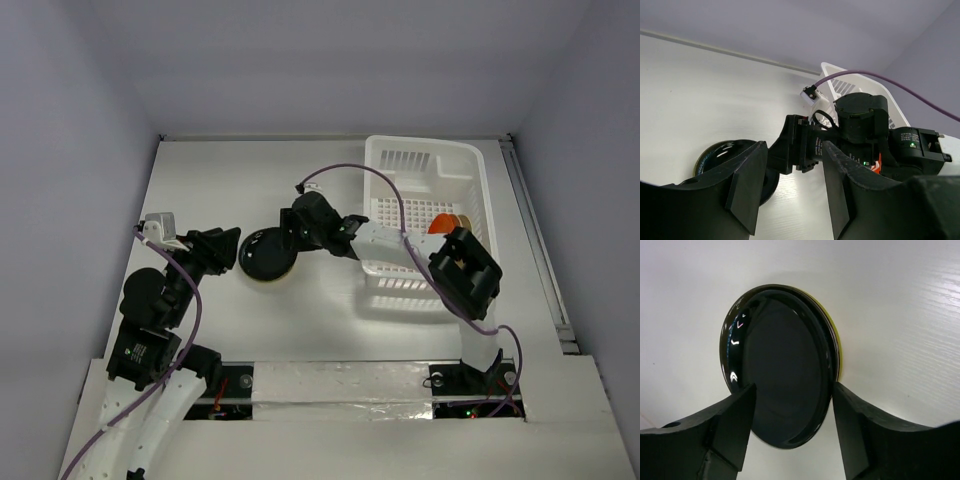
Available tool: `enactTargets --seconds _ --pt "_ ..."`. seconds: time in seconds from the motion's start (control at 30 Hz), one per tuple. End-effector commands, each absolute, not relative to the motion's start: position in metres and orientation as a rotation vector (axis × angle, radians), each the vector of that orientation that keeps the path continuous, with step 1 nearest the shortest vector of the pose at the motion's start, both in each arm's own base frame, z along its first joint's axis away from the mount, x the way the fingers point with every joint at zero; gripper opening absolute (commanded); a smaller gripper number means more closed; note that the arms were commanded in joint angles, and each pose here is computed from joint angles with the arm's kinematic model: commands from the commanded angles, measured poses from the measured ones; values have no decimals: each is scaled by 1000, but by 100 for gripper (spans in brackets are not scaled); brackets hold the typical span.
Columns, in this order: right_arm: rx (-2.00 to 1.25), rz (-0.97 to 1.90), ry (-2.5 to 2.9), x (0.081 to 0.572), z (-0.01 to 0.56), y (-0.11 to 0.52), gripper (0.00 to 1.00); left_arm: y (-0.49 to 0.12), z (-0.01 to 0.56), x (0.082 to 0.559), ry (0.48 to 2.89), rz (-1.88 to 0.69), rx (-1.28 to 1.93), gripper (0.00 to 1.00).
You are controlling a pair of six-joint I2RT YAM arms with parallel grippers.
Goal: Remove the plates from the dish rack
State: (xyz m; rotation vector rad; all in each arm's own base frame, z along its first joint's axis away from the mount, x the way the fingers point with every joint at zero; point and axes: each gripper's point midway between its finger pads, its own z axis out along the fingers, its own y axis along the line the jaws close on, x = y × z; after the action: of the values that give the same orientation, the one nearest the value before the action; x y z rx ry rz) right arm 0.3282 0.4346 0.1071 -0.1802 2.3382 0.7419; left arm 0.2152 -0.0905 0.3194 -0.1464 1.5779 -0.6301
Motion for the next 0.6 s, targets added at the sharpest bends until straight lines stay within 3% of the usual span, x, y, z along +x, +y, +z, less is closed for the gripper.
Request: enactTargets --seconds 0.0,0.1,0.23,0.27,0.33,0.37,0.4,0.47,0.57 --pt "-159 772 2234 336 151 434 68 -91 329 217 1532 -635 -136 45" --pt "-161 724 2227 335 155 421 78 -90 330 216 1527 -637 -137 44" --pt "-146 669 2149 328 197 397 72 -90 330 216 1525 -636 -135 44" --pt "-130 635 2123 329 209 386 58 -90 330 216 1525 -638 -137 44" --pt "-105 541 2103 327 220 359 39 -90 330 216 1525 -636 -135 44" --pt "-46 483 2039 328 246 335 15 -90 330 216 1526 -638 -134 43" --pt "-37 399 2052 325 245 315 5 -91 330 215 1524 -638 -132 42" --pt "28 230 2008 321 261 270 0 -90 330 215 1526 -638 -134 40" --pt "108 -121 2070 306 245 181 0 -91 331 214 1520 -641 -129 27"
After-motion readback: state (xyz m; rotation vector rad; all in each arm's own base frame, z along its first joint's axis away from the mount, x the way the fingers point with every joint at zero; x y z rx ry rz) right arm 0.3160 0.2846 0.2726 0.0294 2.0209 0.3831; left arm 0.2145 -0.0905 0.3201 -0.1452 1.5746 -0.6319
